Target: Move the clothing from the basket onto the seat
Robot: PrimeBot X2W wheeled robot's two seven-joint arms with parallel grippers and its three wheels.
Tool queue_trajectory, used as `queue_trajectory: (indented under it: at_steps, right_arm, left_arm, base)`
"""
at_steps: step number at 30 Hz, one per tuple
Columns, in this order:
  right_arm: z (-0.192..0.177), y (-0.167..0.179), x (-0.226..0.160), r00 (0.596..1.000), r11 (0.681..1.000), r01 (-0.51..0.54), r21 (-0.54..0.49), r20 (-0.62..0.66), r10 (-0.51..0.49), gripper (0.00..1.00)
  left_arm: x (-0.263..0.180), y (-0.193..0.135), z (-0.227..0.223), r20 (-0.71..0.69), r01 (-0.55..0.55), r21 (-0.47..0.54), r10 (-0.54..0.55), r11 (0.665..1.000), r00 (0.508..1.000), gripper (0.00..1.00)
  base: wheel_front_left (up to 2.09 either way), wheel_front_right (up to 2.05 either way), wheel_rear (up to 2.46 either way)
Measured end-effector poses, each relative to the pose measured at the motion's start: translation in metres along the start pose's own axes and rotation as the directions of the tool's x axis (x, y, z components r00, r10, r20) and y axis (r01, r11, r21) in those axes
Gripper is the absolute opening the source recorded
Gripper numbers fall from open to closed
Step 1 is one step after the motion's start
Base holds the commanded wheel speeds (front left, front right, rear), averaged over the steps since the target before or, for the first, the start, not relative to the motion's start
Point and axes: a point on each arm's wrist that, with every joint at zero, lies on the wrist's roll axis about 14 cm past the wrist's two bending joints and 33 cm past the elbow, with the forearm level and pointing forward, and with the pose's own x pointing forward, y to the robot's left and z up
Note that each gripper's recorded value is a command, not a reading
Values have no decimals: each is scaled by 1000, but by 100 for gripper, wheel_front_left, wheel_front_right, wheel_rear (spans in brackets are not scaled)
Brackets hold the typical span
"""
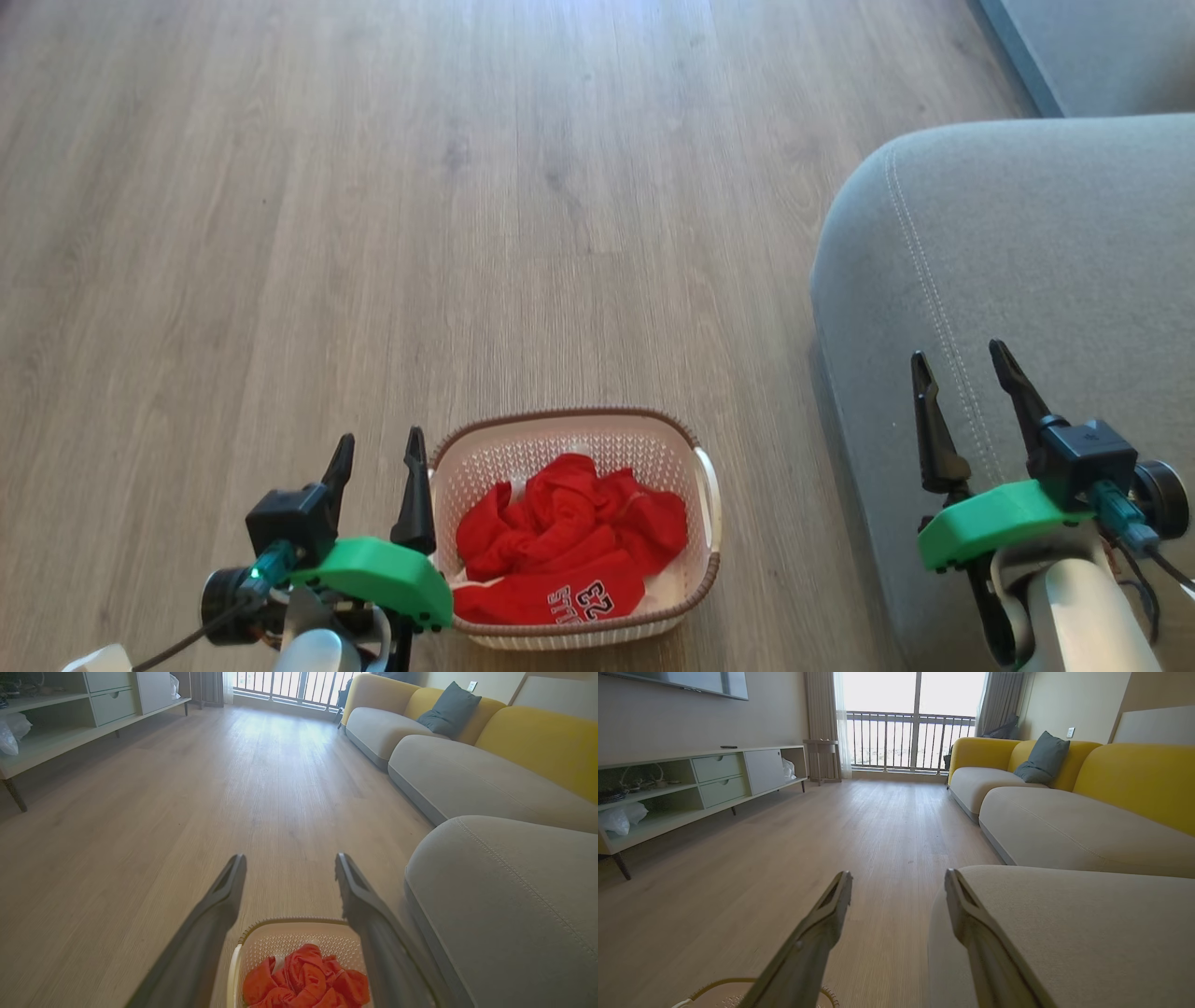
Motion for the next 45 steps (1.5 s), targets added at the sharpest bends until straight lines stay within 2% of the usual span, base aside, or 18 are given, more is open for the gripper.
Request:
queue_trajectory:
  at_steps: [8, 14, 20, 25, 29, 33, 34, 37, 39, 43, 45]
  right_arm:
    - [-13, -9, 6, 999, 1000, 23, -8, -32, -23, 100]
    - [-16, -18, 35, 999, 999, 30, -29, -22, -30, 100]
    - [-34, -28, 64, 998, 999, 49, -4, -31, -49, 100]
    - [-59, -37, 82, 997, 998, 50, -30, -60, -52, 100]
    - [-85, -42, 90, 993, 998, 53, -44, -102, -57, 100]
    - [-107, -52, 96, 988, 995, 77, -56, -130, -83, 100]
    - [-113, -54, 98, 987, 995, 81, -57, -138, -88, 100]
    - [-136, -54, 98, 980, 995, 74, -60, -181, -84, 100]
    - [-151, -51, 99, 975, 996, 64, -59, -207, -75, 100]
    - [-178, -50, 95, 963, 996, 57, -62, -261, -71, 100]
    - [-187, -50, 95, 959, 997, 54, -63, -274, -69, 100]
  left_arm:
    - [10, -6, -24, -70, 17, -1, -18, 1000, 997, 100]
    - [45, -18, -47, -129, 59, 17, -56, 998, 990, 100]
    - [83, -29, -95, -239, 104, 23, -96, 994, 966, 100]
    - [109, -42, -146, -346, 172, 41, -148, 984, 927, 100]
    - [115, -45, -198, -467, 210, 39, -168, 977, 868, 100]
    - [114, -48, -250, -584, 289, 50, -206, 956, 785, 100]
    - [113, -51, -263, -610, 331, 54, -231, 942, 758, 100]
    - [111, -59, -295, -676, 482, 99, -296, 871, 675, 100]
    - [110, -61, -313, -709, 526, 85, -320, 846, 628, 100]
    - [98, -49, -351, -797, 540, 55, -288, 840, 530, 100]
    - [95, -44, -365, -823, 530, 44, -270, 847, 500, 100]
  base:
    - [0, 0, 0]
    - [0, 0, 0]
    - [0, 0, 0]
    - [0, 0, 0]
    - [0, 0, 0]
    - [0, 0, 0]
    - [0, 0, 0]
    - [0, 0, 0]
    - [0, 0, 0]
    - [0, 0, 0]
    - [0, 0, 0]
